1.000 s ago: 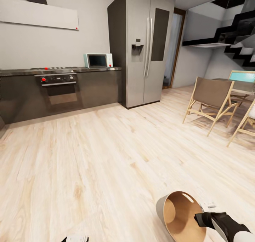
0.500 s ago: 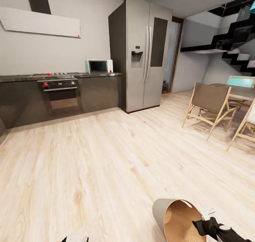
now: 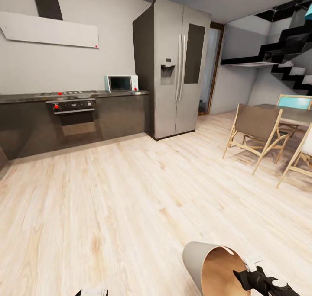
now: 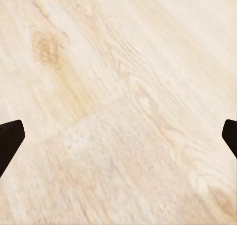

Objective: Put the three can of soda from the living room inside the tash can in the kitchen.

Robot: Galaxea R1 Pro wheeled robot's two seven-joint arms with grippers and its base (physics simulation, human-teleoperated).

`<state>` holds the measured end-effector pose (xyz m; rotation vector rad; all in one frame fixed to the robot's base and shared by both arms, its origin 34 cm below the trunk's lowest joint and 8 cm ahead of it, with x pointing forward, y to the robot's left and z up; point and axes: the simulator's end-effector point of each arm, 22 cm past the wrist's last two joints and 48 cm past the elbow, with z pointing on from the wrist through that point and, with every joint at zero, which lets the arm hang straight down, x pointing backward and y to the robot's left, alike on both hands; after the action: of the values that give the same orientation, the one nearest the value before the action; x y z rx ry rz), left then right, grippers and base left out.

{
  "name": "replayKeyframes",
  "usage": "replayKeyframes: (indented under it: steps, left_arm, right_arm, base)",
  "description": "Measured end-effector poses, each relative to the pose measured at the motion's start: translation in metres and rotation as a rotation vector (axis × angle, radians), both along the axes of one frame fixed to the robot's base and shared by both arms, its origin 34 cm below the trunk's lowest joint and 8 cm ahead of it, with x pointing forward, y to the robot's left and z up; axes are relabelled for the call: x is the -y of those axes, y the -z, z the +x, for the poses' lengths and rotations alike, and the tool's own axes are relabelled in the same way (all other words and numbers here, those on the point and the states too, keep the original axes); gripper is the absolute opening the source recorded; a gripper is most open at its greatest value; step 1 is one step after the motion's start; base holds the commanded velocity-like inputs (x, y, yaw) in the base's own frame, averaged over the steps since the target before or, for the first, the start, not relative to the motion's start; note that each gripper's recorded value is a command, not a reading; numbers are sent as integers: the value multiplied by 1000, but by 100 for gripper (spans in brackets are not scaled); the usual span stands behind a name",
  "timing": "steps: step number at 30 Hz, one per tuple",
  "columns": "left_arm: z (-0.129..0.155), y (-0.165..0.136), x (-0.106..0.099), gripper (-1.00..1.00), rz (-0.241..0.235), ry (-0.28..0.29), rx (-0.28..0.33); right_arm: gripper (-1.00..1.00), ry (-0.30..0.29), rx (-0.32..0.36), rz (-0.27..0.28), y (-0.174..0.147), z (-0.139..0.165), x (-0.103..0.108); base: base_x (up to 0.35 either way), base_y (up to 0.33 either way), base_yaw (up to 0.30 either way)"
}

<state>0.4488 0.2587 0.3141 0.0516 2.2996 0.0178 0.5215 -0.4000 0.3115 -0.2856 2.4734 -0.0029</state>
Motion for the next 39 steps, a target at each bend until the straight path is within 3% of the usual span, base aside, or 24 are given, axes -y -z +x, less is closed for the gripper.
replayKeyframes:
  steps: [7,23,28,31,35,39]
  left_arm:
    - [4,-15,1,100,-2,3,0]
    - [12,-51,8,100,-8,18,1]
    - [14,-62,7,100,-8,20,1]
    - [16,-68,6,100,-8,20,1]
    - [18,-77,5,100,-8,20,1]
    - [20,-86,6,100,-12,23,3]
  right_arm:
    - [-100,-5,7,12,-17,6,-5]
    - [-100,-47,148,31,-69,35,-25]
    - [-100,-72,157,26,-74,27,-29]
    - [-100,-49,174,28,-83,28,-23]
    - [-100,-59,163,22,-87,22,-22]
    - [-100,-16,177,34,-97,23,-15]
  base:
    - [0,0,0]
    - [0,0,0]
    - [0,0,0]
    - [0,0,0]
    - [0,0,0]
    - [0,0,0]
